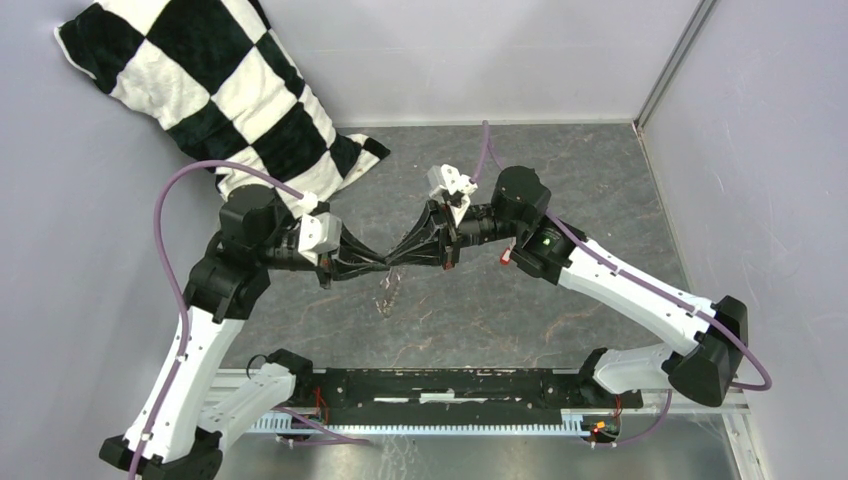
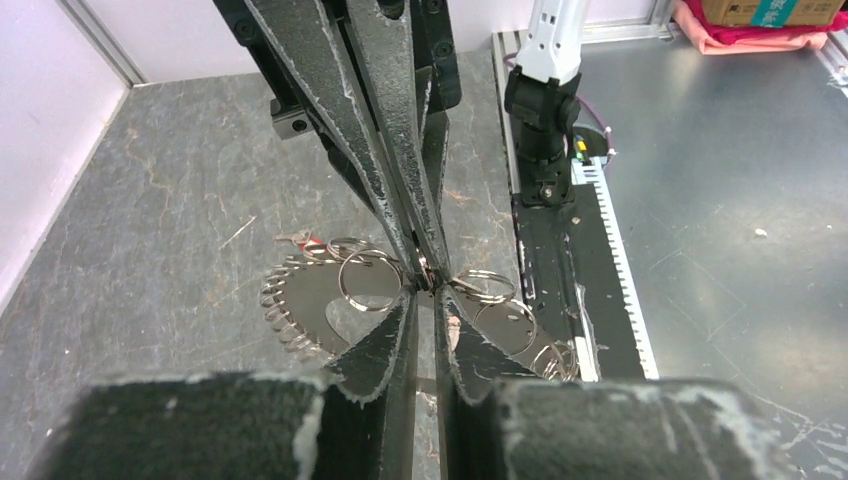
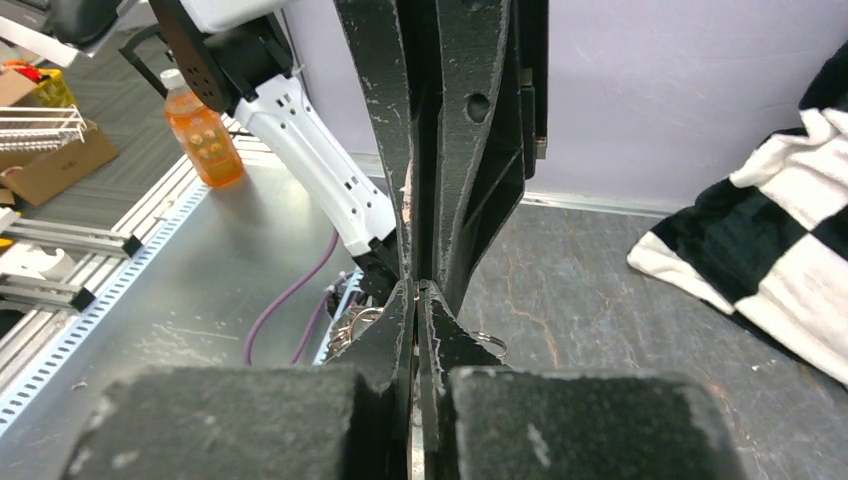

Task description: Put the keys on the keyring

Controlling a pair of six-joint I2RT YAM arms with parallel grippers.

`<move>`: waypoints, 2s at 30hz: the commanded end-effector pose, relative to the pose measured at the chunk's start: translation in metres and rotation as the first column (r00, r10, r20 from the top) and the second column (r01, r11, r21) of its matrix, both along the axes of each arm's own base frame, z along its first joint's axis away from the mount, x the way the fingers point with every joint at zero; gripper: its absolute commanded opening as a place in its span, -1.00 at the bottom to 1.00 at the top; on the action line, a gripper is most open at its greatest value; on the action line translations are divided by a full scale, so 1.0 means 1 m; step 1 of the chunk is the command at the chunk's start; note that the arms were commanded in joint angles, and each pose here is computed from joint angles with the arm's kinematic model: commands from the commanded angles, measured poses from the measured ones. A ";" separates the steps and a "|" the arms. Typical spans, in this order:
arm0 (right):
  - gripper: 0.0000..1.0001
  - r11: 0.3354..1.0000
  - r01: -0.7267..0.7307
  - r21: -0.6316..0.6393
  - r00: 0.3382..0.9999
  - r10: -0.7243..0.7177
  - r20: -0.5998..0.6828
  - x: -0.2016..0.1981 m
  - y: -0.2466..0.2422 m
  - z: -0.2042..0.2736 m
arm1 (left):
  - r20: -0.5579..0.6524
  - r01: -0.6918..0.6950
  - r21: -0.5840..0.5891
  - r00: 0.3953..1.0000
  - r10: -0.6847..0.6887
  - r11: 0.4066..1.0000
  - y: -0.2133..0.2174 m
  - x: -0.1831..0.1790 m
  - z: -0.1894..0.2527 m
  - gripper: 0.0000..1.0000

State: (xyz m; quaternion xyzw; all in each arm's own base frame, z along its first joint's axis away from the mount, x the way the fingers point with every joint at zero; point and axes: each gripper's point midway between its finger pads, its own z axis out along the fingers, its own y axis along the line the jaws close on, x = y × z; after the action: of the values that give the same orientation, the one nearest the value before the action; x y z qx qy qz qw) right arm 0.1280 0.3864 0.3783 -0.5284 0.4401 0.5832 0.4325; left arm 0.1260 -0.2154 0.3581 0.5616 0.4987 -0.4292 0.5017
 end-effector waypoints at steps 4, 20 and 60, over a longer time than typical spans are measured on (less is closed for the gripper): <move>-0.99 0.983 -0.121 0.141 0.992 0.116 0.039 -0.024 -0.007 0.052 | 0.049 0.005 -0.001 0.999 -0.005 1.000 0.001 -0.001 0.001 -0.89; -0.99 0.996 0.000 0.087 0.998 -0.006 0.066 -0.003 0.000 0.043 | -0.012 0.039 0.044 0.999 -0.038 0.998 0.008 -0.021 -0.002 -0.01; -0.54 0.989 -0.142 0.048 0.990 0.143 -0.020 -0.024 0.005 0.029 | 0.054 -0.110 -0.040 0.992 0.112 0.993 0.006 0.007 0.006 -0.96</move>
State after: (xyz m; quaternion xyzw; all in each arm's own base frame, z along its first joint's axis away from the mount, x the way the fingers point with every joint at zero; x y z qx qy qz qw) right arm 0.1213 0.3944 0.3852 -0.5289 0.4384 0.6085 0.3972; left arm 0.1250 -0.2101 0.3556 0.5382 0.5176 -0.4147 0.5200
